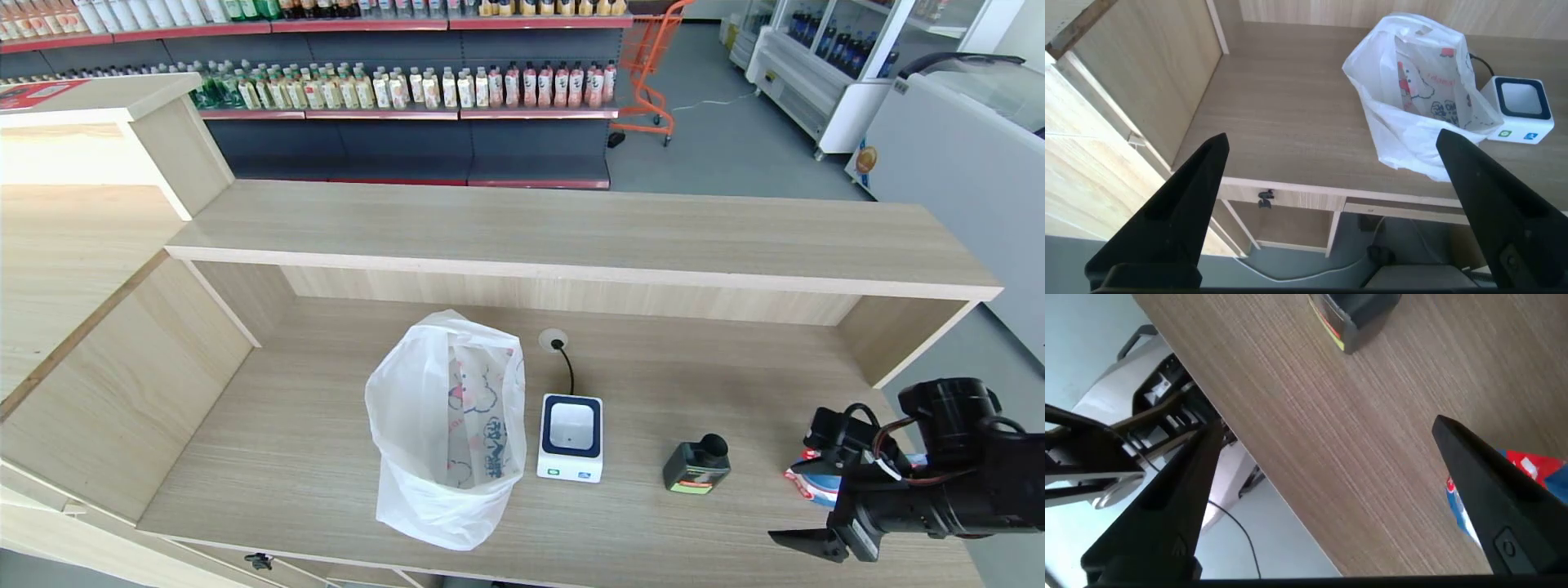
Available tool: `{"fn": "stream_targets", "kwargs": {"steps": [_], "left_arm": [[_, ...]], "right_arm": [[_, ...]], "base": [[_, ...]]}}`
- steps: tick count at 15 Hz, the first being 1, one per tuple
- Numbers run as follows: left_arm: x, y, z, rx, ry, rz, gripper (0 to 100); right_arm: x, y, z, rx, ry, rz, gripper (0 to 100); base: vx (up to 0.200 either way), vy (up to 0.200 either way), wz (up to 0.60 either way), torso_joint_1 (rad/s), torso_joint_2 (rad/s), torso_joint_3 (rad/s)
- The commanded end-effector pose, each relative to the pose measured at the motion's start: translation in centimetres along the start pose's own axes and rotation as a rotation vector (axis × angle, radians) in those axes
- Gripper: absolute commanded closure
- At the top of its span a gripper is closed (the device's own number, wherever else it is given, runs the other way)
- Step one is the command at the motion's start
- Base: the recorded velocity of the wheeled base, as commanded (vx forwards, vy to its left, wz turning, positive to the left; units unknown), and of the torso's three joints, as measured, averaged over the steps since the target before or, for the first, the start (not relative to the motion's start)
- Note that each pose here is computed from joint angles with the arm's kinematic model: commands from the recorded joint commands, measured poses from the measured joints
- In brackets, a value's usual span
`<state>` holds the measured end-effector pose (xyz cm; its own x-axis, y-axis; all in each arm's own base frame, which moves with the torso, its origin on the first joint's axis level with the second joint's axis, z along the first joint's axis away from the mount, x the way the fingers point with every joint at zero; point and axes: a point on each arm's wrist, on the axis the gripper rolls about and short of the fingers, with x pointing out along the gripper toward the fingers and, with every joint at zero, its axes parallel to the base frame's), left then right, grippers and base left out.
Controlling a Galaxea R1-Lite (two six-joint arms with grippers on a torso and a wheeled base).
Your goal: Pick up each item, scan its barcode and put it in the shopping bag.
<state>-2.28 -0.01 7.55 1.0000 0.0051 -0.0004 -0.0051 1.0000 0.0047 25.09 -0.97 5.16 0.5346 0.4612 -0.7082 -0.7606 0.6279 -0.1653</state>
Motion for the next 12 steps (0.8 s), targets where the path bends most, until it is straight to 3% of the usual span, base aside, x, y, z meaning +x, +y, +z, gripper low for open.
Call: {"fn": "stream_targets", "kwargs": {"steps": [1,3,4,12], "left_arm": [[0.0,0.0,0.0,0.0,0.0,-0.001,0],[0.0,0.0,0.0,0.0,0.0,0.001,0],[0.0,0.0,0.0,0.0,0.0,0.001,0],[0.0,0.0,0.0,0.0,0.0,0.001,0]], "right_arm": [[2.7,-0.3,-0.3,-0.023,-0.006,0.035,0],[3.6,-0.4,0.3,-0.049,-0.023,0.043,0],[3.9,-0.2,0.6,-0.058,-0.038,0.061,100],[4.0,-0.1,1.3,-0.093,-0.091,0.07,100]], "base": [[0.0,0.0,0.0,0.0,0.0,0.0],[0.0,0.0,0.0,0.0,0.0,0.0],[0.0,0.0,0.0,0.0,0.0,0.0],[0.0,0.0,0.0,0.0,0.0,0.0]]}}
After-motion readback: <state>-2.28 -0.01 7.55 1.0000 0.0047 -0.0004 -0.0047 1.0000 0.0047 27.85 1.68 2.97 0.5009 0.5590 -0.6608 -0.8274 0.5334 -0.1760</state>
